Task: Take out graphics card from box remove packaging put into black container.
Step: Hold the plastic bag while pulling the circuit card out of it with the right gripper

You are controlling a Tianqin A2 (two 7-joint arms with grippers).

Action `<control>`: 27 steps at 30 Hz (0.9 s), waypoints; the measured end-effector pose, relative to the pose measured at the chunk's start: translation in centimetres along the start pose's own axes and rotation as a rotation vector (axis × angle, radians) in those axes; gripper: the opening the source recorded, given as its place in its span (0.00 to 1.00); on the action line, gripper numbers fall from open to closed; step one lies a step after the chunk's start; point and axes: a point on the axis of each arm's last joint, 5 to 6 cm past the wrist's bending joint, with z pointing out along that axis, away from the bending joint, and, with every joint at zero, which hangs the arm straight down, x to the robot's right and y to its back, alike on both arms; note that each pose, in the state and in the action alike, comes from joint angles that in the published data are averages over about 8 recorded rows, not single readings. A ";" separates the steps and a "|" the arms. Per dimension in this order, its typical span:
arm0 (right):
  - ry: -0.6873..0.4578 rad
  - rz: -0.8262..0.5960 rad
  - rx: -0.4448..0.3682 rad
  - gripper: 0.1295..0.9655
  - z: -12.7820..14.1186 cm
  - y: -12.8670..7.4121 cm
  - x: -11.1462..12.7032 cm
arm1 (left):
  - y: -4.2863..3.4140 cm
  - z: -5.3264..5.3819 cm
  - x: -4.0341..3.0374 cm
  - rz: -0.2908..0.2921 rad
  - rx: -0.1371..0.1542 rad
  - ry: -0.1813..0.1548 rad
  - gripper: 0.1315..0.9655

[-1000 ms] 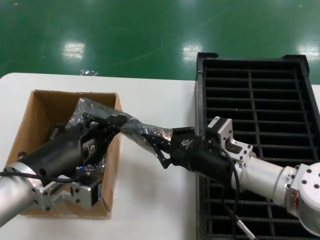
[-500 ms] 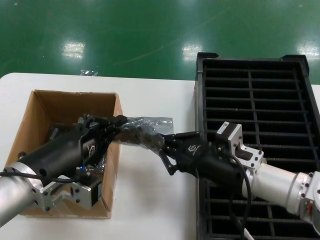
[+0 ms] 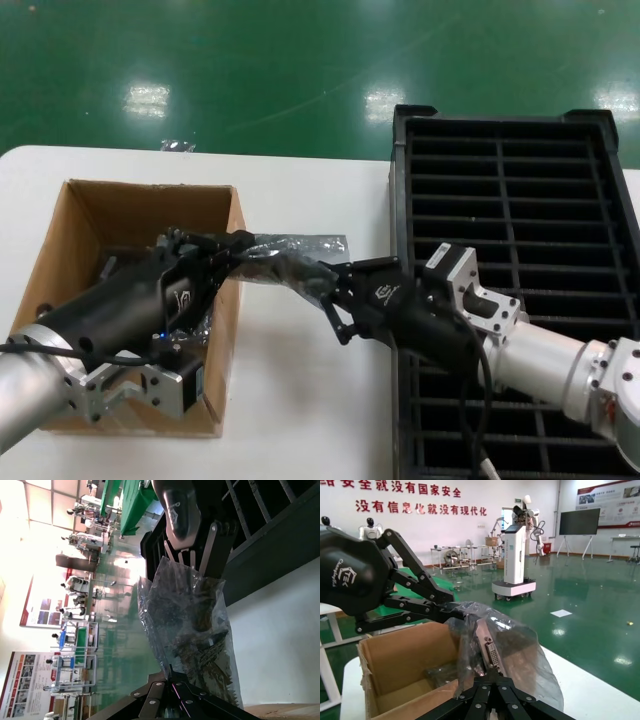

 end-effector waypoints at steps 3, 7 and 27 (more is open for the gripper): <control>-0.001 -0.016 -0.002 0.00 0.3 0.0 0.1 | 0.00 0.0 0.00 0.000 0.000 0.000 0.01; -0.012 -0.037 -0.005 0.02 0.5 -0.1 0.2 | 0.00 0.0 0.00 0.000 0.000 0.000 0.01; -0.015 -0.044 0.006 0.15 1.6 -0.1 0.7 | 0.00 0.0 0.00 0.000 0.000 0.000 0.01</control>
